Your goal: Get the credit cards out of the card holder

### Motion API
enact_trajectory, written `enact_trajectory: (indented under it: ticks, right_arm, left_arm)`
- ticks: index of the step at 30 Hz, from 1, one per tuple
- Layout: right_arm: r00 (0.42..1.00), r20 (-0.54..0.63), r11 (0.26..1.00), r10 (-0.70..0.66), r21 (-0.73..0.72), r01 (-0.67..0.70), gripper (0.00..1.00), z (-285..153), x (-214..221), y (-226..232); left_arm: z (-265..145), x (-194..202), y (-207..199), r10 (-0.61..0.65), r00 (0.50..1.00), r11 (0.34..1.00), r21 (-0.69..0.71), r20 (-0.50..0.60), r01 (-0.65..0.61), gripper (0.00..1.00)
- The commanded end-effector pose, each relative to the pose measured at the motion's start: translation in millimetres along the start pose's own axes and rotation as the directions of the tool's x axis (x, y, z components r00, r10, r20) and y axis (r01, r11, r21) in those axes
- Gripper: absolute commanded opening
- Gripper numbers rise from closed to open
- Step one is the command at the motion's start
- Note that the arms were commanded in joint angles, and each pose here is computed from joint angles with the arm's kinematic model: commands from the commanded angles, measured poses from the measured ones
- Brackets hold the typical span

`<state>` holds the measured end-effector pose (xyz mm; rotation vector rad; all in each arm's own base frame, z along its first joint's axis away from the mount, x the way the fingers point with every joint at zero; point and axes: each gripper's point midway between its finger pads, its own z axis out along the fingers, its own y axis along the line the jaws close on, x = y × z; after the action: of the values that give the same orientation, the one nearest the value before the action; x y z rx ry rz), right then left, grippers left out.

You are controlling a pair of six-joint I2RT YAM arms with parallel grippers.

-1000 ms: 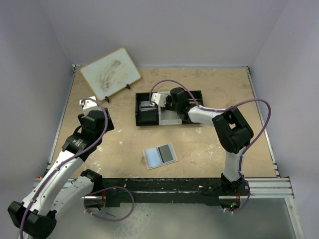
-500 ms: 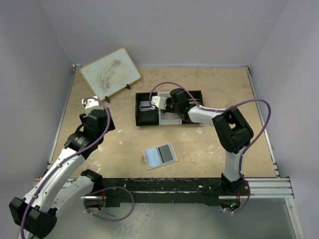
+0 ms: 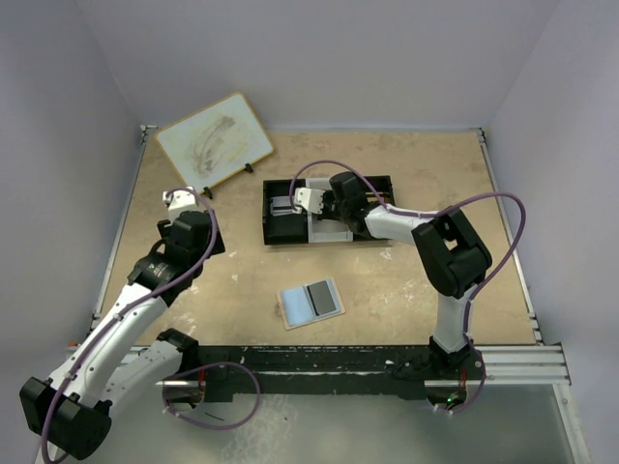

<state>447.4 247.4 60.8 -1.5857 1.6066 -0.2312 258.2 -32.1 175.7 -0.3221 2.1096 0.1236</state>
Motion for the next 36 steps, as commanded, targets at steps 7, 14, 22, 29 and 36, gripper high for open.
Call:
enact_trajectory:
  ticks: [7, 14, 22, 29, 36]
  right_arm:
    - [1.000, 0.002, 0.999, 0.024, -0.024, -0.024, 0.29, 4, -8, -7]
    - [0.999, -0.012, 0.999, 0.036, -0.013, -0.036, 0.38, 4, -6, -9]
    - [0.998, 0.008, 0.998, 0.056, 0.023, -0.056, 0.40, -5, -12, -20]
    - [0.968, 0.151, 0.931, 0.198, 0.280, -0.234, 0.45, -45, -39, -82]
    - [0.593, 0.390, 0.529, 0.705, 0.268, -0.805, 0.64, -115, -48, -104]
  left_arm:
    - [0, -10, -8, 0.003, 1.000, 1.000, 0.031, 0.013, -0.003, 0.68]
    - [2, -8, -10, 0.008, 1.000, 0.999, 0.036, 0.004, -0.008, 0.68]
    - [4, -6, -11, 0.013, 1.000, 0.999, 0.040, -0.008, -0.013, 0.68]
    - [4, -6, -13, 0.017, 1.000, 0.999, 0.048, -0.011, -0.017, 0.68]
    - [6, 1, -29, 0.042, 0.998, 0.991, 0.132, -0.038, -0.037, 0.68]
